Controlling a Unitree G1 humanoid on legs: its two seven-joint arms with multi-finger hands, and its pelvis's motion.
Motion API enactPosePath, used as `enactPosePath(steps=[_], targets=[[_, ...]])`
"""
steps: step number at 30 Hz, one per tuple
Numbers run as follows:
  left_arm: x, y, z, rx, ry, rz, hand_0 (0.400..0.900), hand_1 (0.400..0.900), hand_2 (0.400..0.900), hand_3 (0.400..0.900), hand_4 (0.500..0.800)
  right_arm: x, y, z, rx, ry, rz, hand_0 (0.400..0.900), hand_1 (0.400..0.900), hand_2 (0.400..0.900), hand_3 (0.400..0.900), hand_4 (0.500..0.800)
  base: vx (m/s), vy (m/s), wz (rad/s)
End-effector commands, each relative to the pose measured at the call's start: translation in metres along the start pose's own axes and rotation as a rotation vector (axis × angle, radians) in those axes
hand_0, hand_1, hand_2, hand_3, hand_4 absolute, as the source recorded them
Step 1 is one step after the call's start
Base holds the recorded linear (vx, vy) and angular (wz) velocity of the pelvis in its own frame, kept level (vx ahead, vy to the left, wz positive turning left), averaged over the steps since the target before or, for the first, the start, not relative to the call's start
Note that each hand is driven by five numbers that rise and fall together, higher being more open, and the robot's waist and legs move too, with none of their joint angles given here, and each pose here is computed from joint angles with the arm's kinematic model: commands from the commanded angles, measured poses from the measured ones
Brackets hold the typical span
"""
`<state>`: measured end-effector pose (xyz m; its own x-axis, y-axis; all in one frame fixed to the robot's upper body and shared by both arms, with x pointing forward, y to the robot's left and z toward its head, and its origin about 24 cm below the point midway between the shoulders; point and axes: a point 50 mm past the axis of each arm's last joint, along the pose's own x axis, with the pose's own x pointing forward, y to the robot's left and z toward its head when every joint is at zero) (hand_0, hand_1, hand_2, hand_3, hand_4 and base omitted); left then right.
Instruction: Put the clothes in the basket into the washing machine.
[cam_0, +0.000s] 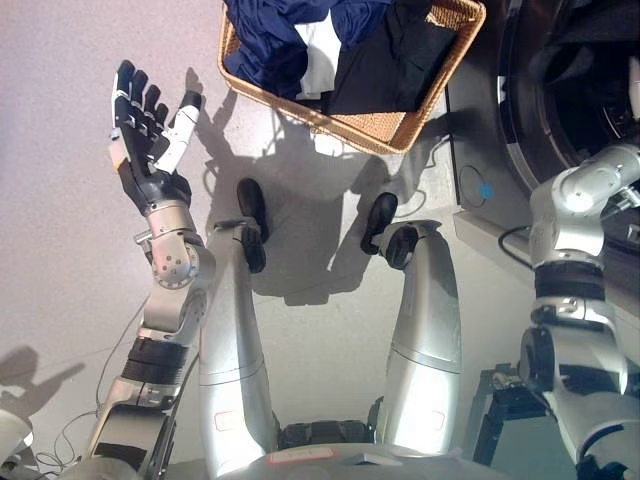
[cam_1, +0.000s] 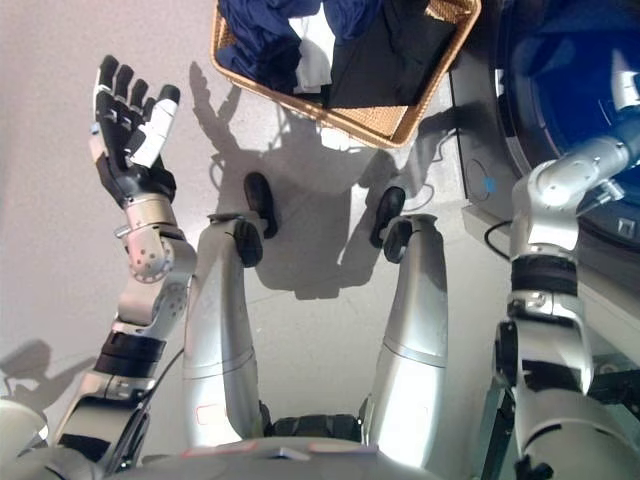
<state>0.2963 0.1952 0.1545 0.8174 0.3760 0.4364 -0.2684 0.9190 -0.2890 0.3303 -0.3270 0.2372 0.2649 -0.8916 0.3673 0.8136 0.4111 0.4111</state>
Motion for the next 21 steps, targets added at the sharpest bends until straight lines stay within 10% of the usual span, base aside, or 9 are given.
enactPosePath(steps=[1, 11, 13, 21], targets=[[-0.019, -0.016, 0.000, -0.023, -0.040, -0.109, 0.900, 0.900, 0.900, 0.900, 0.800, 0.053, -0.029, 0.031, -0.051, -0.114, -0.214, 0.400, 0.400, 0.400, 0.400, 0.500, 0.000, 0.000, 0.00], [-0.030, -0.034, -0.005, -0.011, -0.004, -0.293, 0.900, 0.900, 0.900, 0.900, 0.800, 0.108, -0.061, 0.061, -0.481, -0.125, -0.288, 0.400, 0.400, 0.400, 0.400, 0.500, 0.016, -0.029, 0.07], [-0.030, -0.032, -0.004, -0.013, -0.003, -0.305, 0.900, 0.900, 0.900, 0.900, 0.800, 0.110, -0.064, 0.055, -0.499, -0.066, -0.222, 0.900, 0.900, 0.900, 0.900, 0.800, 0.021, -0.031, 0.06], [-0.028, -0.032, -0.005, -0.017, 0.001, -0.291, 0.900, 0.900, 0.900, 0.900, 0.800, 0.102, -0.057, 0.043, -0.478, -0.030, -0.223, 0.900, 0.900, 0.900, 0.900, 0.800, 0.003, -0.004, 0.00]])
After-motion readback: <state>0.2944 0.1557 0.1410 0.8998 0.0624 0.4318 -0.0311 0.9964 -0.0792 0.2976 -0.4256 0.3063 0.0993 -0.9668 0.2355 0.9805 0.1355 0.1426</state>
